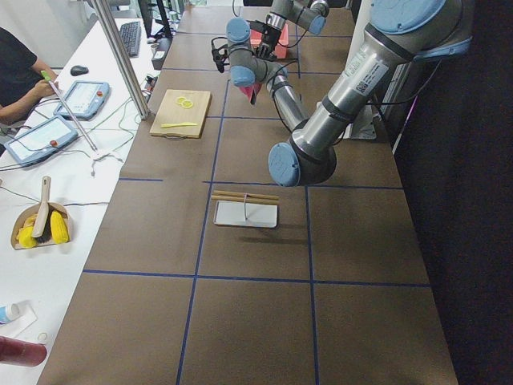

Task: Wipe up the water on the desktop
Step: 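Open the left gripper and withdraw it while the right gripper holds the cloth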

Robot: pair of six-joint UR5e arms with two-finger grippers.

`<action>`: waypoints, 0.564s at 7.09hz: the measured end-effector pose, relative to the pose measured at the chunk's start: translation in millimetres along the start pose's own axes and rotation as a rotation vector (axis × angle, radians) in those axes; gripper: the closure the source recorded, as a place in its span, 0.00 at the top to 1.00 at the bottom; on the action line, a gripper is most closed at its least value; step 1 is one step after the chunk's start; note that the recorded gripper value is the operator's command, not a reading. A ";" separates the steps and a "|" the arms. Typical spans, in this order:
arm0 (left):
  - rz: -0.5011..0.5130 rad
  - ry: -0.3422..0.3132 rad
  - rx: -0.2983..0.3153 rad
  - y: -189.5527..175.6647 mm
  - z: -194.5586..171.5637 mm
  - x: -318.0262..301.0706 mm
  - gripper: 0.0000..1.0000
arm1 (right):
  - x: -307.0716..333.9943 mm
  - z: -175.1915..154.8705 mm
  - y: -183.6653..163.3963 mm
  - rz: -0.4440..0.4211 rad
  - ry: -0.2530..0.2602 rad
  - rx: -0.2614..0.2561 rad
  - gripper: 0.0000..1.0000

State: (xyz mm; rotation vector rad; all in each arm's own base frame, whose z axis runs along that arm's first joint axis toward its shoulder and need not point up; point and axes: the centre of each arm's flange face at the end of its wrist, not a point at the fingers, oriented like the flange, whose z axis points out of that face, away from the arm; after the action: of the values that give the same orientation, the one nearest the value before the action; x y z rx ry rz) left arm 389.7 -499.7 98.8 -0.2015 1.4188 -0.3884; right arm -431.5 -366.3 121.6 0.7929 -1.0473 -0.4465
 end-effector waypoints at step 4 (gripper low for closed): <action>0.064 -0.078 0.011 -89.3 -100.0 -33.2 1.00 | 9.4 -34.1 15.4 0.017 0.079 -0.118 0.00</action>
State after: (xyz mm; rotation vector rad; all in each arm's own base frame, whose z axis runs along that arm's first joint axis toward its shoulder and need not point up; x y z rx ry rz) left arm 275.2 -560.1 146.9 -0.1601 1.3426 -0.3329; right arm -397.4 -350.2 129.9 0.6911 -0.9453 -0.4544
